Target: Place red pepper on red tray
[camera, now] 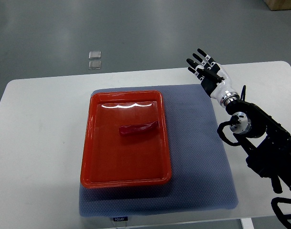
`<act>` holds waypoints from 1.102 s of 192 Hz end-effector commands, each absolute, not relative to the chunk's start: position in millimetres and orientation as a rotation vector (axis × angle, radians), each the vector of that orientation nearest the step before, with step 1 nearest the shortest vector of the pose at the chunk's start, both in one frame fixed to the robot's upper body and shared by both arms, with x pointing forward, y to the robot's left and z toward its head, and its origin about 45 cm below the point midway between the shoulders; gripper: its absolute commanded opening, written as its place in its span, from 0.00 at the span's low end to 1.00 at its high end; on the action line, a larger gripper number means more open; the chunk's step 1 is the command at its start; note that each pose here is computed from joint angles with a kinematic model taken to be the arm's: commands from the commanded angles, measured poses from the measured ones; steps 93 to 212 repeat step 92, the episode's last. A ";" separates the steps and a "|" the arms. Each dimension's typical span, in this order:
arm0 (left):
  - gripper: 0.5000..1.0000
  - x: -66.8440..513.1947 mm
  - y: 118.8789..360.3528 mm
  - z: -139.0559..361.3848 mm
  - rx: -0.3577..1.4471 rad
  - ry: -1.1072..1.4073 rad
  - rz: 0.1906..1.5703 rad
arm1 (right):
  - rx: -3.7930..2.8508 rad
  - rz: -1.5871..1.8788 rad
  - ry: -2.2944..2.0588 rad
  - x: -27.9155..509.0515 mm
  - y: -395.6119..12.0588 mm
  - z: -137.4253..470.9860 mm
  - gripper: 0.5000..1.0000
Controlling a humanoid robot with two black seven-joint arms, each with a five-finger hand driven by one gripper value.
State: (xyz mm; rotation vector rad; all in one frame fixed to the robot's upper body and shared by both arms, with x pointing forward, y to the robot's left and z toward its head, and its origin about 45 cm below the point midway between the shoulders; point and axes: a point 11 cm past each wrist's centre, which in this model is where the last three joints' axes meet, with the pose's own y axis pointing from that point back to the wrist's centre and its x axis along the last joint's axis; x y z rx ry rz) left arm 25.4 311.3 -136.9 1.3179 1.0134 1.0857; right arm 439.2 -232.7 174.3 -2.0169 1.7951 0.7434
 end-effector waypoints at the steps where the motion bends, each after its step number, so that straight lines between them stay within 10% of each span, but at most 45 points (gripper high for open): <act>1: 1.00 25.5 311.8 -136.9 1.319 1.013 1.087 | -1.914 0.825 1.747 432.4 -239.2 165.7 0.79; 212: 1.00 25.4 310.7 -137.0 1.317 1.014 1.085 | -1.897 0.866 1.692 425.0 -239.4 157.7 0.81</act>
